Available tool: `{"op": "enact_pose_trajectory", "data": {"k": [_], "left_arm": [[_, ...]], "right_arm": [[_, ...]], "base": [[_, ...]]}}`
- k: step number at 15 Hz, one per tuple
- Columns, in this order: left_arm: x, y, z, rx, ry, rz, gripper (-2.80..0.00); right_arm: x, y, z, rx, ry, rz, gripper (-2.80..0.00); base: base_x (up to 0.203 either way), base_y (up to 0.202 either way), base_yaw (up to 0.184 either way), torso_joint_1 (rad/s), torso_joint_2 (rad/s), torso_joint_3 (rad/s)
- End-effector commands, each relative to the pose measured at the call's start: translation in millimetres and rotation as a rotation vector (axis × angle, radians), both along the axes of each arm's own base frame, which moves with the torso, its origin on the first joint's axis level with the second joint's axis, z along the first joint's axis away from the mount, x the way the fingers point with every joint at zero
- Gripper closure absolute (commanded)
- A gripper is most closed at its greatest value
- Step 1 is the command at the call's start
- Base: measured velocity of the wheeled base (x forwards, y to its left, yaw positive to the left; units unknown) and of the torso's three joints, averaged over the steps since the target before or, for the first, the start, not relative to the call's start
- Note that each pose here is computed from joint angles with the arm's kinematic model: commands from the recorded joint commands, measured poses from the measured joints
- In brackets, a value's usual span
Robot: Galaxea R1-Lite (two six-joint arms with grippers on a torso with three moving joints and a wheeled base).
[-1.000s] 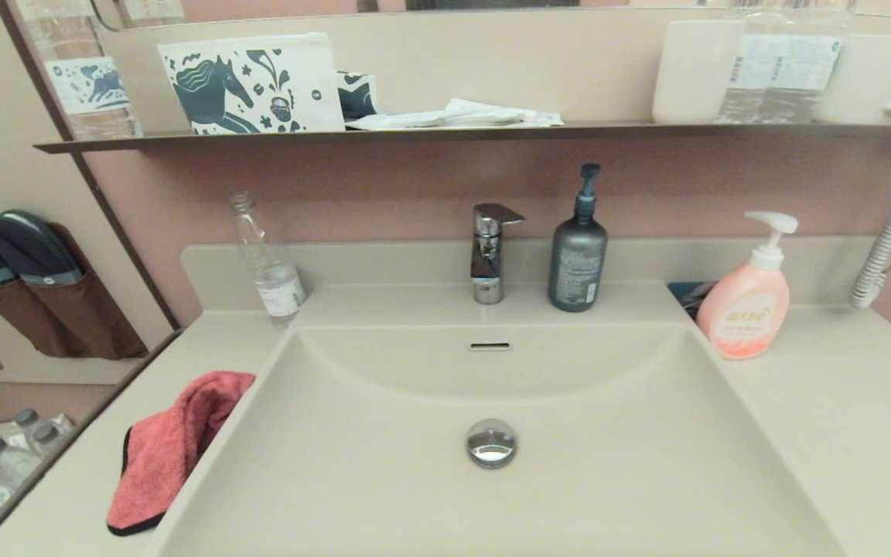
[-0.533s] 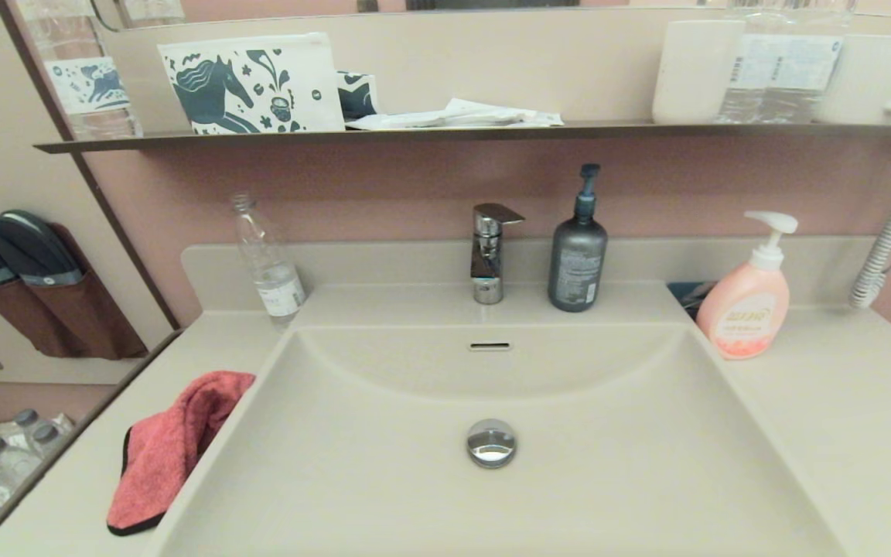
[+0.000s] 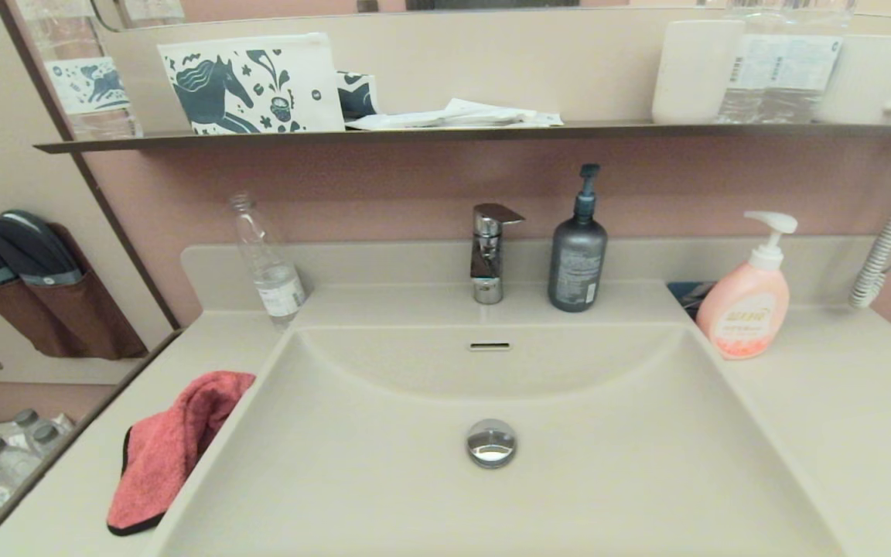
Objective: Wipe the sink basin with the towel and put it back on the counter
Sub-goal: Turn on the faucet
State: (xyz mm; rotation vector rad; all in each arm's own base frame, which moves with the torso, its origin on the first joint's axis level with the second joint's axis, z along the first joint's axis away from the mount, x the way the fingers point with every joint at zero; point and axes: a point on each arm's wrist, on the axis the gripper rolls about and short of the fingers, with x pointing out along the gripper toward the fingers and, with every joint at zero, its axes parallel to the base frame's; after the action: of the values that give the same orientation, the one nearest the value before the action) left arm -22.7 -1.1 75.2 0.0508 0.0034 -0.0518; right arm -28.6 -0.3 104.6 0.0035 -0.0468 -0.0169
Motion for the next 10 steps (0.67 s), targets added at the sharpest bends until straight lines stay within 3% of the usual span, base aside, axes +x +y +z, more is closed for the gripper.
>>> {"op": "enact_pose_trajectory", "data": {"k": [1, 6, 10], "left_arm": [[0, 0, 0, 0.001, 0.0, 0.0, 0.0], [0, 0, 0, 0.0, 0.0, 0.0, 0.0], [0, 0, 0, 0.0, 0.0, 0.0, 0.0]], "right_arm": [[7, 0, 19, 0.0, 0.044, 0.004, 0.0], [43, 1, 76, 0.009, 0.157, 0.071, 0.0], [98, 4, 121, 0.012, 0.196, 0.158, 0.0]], "base": [[0.0, 0.0, 0.0, 0.0, 0.0, 0.0], [0.0, 0.0, 0.0, 0.0, 0.0, 0.0], [0.0, 0.0, 0.0, 0.0, 0.0, 0.0]]}}
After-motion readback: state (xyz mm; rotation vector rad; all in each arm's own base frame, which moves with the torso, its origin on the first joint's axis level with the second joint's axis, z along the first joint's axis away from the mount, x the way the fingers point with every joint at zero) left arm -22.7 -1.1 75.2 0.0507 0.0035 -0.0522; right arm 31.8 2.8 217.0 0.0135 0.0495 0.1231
